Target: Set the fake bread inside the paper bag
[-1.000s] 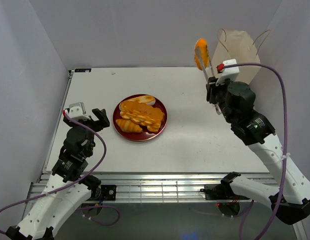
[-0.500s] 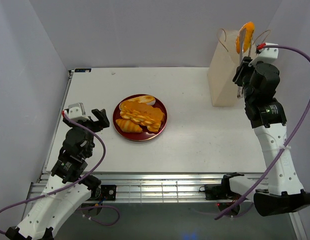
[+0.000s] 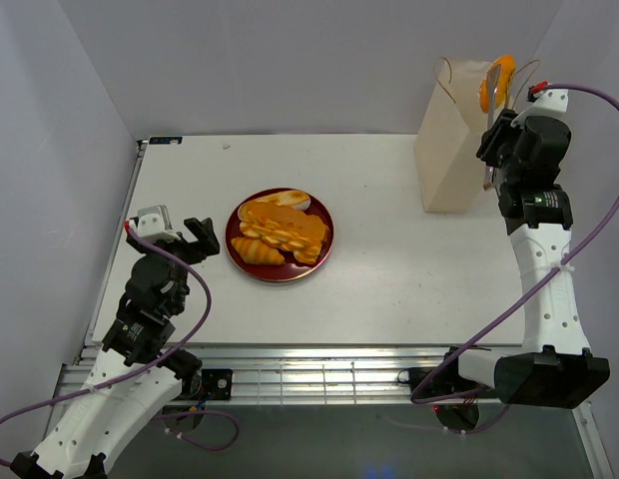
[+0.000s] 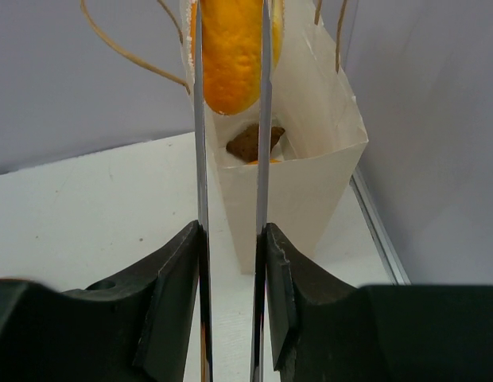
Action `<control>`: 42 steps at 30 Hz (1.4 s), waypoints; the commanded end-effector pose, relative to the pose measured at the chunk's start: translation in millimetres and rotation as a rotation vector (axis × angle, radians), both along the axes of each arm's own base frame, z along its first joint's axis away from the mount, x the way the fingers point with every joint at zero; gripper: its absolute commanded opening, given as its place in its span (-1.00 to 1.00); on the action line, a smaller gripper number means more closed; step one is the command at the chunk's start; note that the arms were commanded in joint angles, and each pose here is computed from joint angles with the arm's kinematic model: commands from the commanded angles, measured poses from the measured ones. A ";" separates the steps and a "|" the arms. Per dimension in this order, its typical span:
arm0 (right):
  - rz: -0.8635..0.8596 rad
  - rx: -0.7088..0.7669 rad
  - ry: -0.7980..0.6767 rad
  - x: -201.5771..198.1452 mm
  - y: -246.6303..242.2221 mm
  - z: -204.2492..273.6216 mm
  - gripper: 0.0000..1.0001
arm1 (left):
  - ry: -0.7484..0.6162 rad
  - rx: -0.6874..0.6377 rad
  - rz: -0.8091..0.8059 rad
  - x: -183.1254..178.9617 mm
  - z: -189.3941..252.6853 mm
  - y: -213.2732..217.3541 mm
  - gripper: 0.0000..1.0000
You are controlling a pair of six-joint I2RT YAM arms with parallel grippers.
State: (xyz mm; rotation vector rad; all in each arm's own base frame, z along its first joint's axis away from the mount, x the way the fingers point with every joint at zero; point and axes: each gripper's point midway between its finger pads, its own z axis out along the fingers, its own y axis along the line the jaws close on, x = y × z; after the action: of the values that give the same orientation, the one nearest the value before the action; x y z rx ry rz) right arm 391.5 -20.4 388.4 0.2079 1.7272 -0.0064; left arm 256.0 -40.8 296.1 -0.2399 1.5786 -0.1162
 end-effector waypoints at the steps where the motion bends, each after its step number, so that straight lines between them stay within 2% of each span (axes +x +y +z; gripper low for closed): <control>1: 0.007 0.019 -0.087 10.1 -2.9 13.0 -0.30 | -0.012 -0.009 -0.021 -0.7 2.3 -4.0 0.96; 11: 0.021 0.039 -0.041 22.6 -10.0 -20.2 -0.30 | -0.010 -0.007 -0.022 -0.8 1.5 -4.5 0.96; 18: 0.024 0.043 -0.039 25.4 -11.8 -23.3 -0.28 | -0.011 -0.007 -0.025 -0.8 1.9 -5.2 0.96; 31: 0.027 0.053 -0.037 22.4 -11.1 -24.5 0.14 | -0.007 -0.004 -0.028 -0.7 0.5 -6.2 0.96; 42: 0.070 0.056 -0.078 16.7 -3.6 -2.7 0.14 | -0.011 -0.004 -0.025 -0.8 1.2 -5.7 0.96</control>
State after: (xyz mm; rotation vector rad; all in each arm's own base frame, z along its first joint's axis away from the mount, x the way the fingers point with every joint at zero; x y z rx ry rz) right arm 412.2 -26.8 339.2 0.2099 1.7838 0.0738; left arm 255.6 -44.3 296.1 -0.2279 1.5807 -0.1276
